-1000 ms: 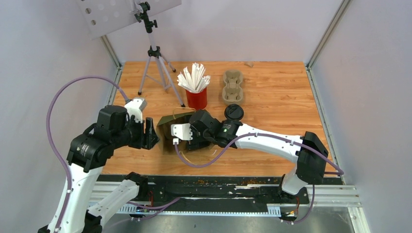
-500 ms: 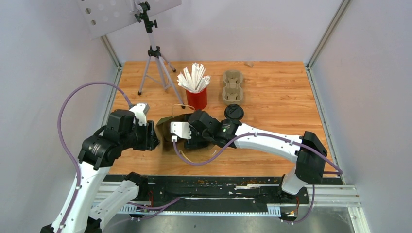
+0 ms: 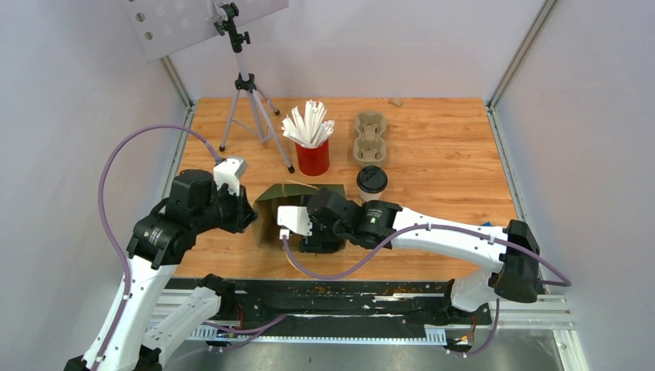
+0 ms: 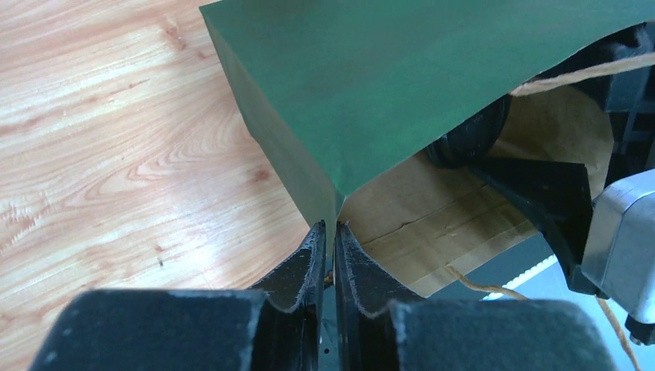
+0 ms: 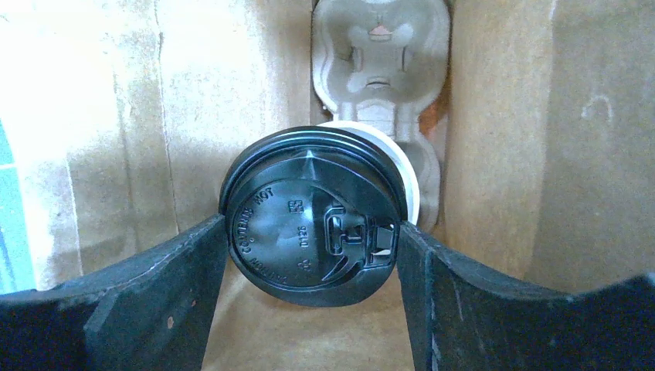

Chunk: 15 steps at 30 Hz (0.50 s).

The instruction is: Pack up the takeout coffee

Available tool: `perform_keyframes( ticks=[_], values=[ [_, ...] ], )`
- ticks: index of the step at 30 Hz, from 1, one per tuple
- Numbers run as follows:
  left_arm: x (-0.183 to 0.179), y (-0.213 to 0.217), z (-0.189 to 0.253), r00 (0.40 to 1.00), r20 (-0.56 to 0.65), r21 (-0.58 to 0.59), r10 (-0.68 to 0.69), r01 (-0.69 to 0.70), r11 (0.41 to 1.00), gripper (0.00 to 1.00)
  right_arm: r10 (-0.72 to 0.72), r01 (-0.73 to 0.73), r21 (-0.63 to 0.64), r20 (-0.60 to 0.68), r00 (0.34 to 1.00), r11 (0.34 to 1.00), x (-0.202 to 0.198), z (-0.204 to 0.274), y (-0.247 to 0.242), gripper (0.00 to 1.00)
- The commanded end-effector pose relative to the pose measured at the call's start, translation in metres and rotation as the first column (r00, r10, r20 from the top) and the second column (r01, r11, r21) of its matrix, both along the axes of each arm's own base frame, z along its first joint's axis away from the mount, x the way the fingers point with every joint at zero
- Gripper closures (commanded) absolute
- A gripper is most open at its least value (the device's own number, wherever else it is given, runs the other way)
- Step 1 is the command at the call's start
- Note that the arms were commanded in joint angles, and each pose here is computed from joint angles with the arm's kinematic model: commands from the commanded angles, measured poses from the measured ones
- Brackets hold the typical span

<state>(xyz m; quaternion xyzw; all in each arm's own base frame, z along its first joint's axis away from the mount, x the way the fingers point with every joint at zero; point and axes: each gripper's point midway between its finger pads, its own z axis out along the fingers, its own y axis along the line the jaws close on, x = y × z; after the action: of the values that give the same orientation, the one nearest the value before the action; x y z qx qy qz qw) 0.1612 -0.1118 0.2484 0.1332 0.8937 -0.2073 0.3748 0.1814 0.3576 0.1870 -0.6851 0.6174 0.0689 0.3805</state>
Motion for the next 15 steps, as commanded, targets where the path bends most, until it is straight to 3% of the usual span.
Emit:
perform_keyframes(
  ticks=[1, 11, 15],
  values=[
    [0.004, -0.006, 0.008, 0.998, 0.047, -0.006, -0.053, 0.053, 0.999, 0.82, -0.025, 0.025, 0.006, 0.002, 1.000, 1.000, -0.003, 0.001, -0.004, 0.43],
    [-0.013, 0.001, 0.000, 0.998, -0.067, 0.002, 0.000, 0.000, 1.000, 0.46, -0.004, 0.004, 0.011, 0.063, 0.998, 1.000, 0.010, 0.002, 0.013, 0.43],
    [-0.021, 0.011, -0.003, 0.994, -0.094, 0.025, 0.049, -0.047, 0.999, 0.38, 0.006, -0.006, 0.008, 0.078, 0.997, 1.000, 0.012, 0.001, 0.016, 0.43]
  ],
)
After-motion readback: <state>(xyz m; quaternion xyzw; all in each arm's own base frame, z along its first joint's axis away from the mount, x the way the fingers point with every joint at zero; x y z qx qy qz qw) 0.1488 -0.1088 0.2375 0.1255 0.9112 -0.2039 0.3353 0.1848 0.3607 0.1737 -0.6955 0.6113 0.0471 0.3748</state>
